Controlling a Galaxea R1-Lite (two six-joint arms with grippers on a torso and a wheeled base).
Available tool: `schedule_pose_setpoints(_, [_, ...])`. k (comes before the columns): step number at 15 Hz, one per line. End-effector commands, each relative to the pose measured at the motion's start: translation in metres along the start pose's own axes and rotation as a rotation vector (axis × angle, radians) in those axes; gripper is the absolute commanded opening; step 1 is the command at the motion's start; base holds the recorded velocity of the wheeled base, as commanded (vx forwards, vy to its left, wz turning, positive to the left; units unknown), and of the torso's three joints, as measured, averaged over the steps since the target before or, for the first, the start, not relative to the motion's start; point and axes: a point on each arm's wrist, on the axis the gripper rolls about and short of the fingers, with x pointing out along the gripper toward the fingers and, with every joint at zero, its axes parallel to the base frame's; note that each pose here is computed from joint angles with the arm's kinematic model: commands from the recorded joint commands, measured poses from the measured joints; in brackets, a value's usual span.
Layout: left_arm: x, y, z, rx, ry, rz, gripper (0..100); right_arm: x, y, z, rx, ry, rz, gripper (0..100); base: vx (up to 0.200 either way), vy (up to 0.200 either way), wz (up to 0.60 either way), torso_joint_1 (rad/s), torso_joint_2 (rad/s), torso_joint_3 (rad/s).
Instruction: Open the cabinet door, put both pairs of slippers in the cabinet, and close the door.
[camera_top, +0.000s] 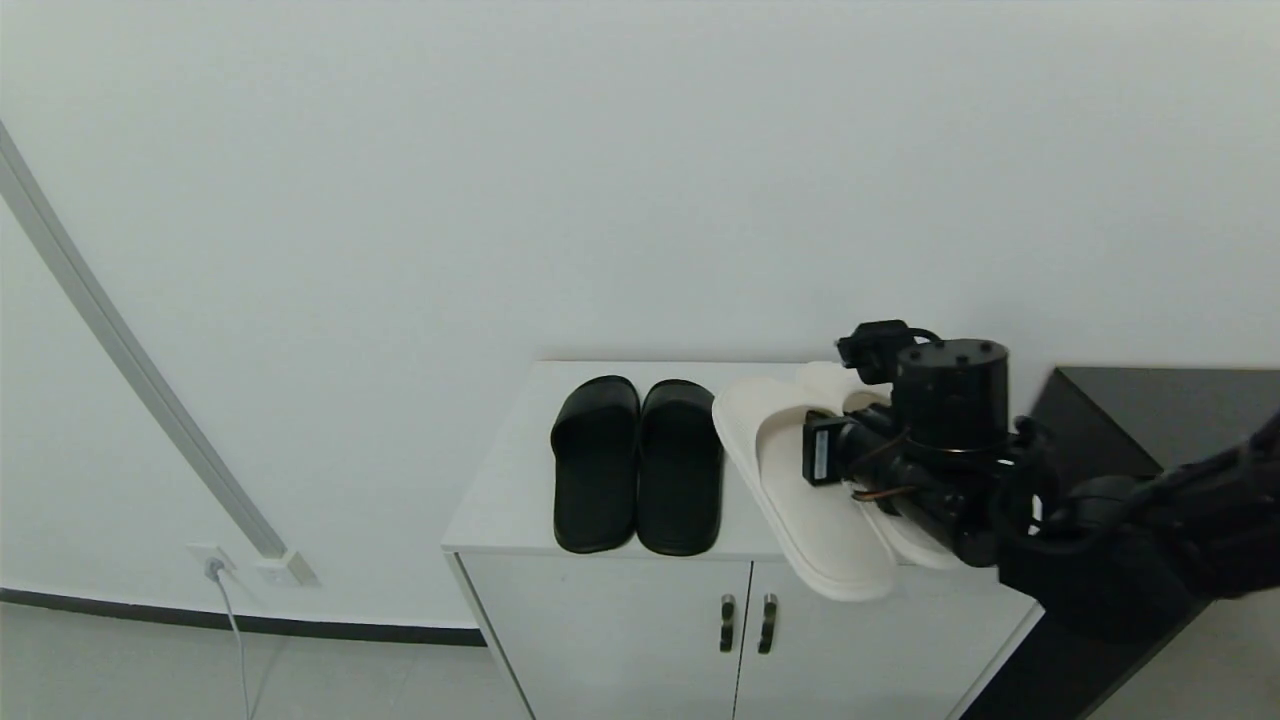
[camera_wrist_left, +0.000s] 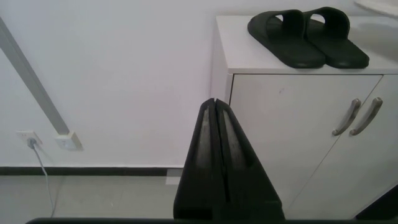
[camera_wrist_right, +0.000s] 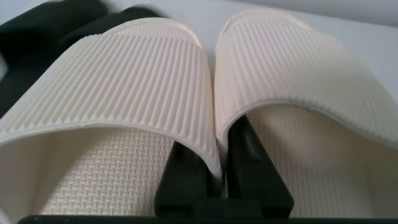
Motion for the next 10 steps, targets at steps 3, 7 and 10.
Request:
schedule_pose_setpoints(3, [0.000, 0.000, 0.000, -0.001, 0.001, -0.001, 0, -0.124, -0.012, 0.012, -0.050, 0.047, 0.368, 0, 0.000, 0.000, 0.00, 0.000, 0.00, 0.000])
schedule_pose_setpoints(7, [0.000, 0.000, 0.000, -0.001, 0.000, -0.001, 0, -0.132, -0.013, 0.007, -0.065, 0.089, 0.400, 0, 0.000, 0.000, 0.00, 0.000, 0.00, 0.000])
schedule_pose_setpoints(10, [0.000, 0.000, 0.000, 0.001, 0.000, -0.003, 0, -0.128, -0.008, 0.002, -0.076, 0.112, 0.401, 0, 0.000, 0.000, 0.00, 0.000, 0.00, 0.000])
